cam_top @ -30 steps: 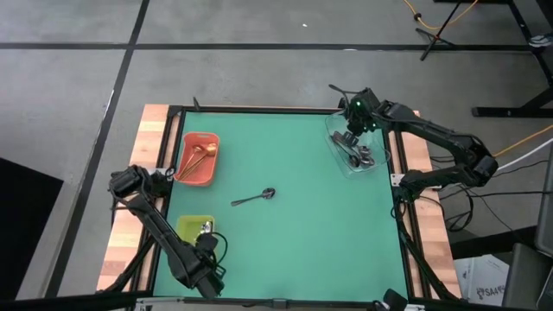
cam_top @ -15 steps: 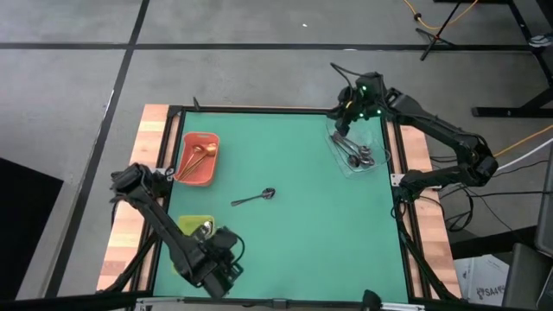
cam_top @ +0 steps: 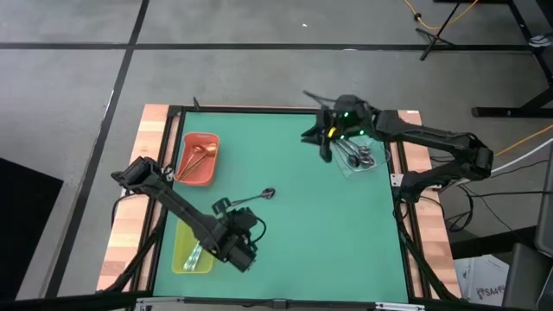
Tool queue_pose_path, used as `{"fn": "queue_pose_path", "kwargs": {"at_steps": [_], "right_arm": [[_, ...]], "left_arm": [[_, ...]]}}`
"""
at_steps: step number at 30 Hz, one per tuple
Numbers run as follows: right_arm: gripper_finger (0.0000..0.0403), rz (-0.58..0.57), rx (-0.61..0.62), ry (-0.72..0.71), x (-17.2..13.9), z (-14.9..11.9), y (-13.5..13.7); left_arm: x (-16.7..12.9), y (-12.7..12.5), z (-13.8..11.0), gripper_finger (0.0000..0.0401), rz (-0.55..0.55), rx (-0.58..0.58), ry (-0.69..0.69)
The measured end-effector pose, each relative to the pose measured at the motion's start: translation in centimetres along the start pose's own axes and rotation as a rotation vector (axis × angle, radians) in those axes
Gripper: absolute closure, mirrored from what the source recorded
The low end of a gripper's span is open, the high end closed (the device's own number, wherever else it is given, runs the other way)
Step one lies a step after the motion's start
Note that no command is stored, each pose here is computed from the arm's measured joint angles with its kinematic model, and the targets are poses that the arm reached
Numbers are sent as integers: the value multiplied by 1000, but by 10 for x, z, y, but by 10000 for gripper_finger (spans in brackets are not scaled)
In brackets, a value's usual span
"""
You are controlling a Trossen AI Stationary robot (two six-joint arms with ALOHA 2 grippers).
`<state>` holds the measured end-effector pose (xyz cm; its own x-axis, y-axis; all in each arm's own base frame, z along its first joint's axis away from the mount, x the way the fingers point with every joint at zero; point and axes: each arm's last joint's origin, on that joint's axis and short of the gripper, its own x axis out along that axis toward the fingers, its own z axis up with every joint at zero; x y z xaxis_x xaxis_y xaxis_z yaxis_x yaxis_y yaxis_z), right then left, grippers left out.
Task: Sort silverware by color (type)
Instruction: Put the black spoon into the transparent bin
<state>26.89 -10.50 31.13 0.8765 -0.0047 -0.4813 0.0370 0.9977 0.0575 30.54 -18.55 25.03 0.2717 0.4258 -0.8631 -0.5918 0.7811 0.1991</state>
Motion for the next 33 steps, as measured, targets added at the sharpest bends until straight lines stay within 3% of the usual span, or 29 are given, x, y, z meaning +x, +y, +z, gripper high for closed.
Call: {"fn": "queue_pose_path", "kwargs": {"at_steps": [6,15,26,33], "right_arm": [[333,101,-59,17,37,-3,29],[333,139,-118,48,96,-20,57],[333,174,-118,58,144,-46,59],[333,213,-35,15,169,-58,58]], "left_arm": [[10,9,18,291,55,81,-43],[15,13,25,291,70,136,-36],[-3,8,8,291,-13,166,21],[-13,1,-7,291,-40,160,10]]}}
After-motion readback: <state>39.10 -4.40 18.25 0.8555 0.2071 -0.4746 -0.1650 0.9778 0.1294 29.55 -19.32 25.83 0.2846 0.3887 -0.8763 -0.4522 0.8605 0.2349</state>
